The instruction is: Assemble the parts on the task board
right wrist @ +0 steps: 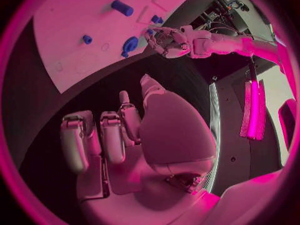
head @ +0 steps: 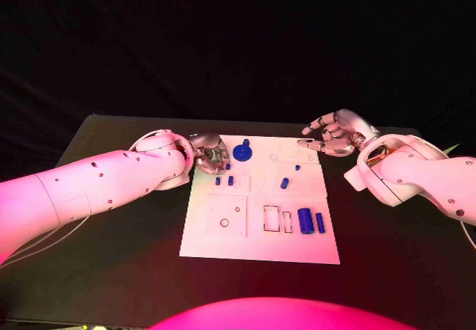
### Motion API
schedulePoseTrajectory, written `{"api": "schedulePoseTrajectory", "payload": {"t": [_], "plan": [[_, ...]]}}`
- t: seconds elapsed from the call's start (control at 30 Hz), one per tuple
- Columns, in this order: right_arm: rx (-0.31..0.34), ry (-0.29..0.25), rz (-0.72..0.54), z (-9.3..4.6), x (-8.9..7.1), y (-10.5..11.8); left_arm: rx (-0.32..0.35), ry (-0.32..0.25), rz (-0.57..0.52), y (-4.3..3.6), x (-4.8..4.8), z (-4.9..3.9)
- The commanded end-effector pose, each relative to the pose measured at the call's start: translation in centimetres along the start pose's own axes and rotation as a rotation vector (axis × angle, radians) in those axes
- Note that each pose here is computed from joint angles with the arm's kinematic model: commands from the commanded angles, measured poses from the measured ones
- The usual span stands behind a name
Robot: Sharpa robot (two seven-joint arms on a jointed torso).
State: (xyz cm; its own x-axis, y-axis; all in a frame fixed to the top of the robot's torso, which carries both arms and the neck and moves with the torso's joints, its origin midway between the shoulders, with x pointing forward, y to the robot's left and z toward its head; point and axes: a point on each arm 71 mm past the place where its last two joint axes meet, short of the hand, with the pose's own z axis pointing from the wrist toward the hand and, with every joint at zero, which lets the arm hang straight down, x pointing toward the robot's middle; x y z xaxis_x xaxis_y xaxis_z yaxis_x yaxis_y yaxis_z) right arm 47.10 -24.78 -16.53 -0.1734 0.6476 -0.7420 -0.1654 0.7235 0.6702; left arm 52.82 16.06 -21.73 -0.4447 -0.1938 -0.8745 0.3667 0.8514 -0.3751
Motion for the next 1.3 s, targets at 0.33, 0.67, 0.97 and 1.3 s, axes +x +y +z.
{"api": "schedulePoseTrajectory", "payload": {"t": [0.33,0.67,0.97,1.3], "plan": [[-0.019,0.033,-0.052,0.4,-0.3,-0.7,0.021,-0.072,-0.177,0.89,-1.96,-1.76],[-0.117,0.113,-0.331,1.3,0.5,-0.9,0.097,-0.206,-0.639,2.75,-4.86,-4.96],[-0.130,0.170,-0.593,1.6,2.3,-1.3,0.223,-0.246,-1.004,2.93,-5.70,-7.37],[-0.118,0.202,-0.667,1.9,3.9,-1.5,0.270,-0.271,-1.117,3.22,-6.01,-8.56]]}}
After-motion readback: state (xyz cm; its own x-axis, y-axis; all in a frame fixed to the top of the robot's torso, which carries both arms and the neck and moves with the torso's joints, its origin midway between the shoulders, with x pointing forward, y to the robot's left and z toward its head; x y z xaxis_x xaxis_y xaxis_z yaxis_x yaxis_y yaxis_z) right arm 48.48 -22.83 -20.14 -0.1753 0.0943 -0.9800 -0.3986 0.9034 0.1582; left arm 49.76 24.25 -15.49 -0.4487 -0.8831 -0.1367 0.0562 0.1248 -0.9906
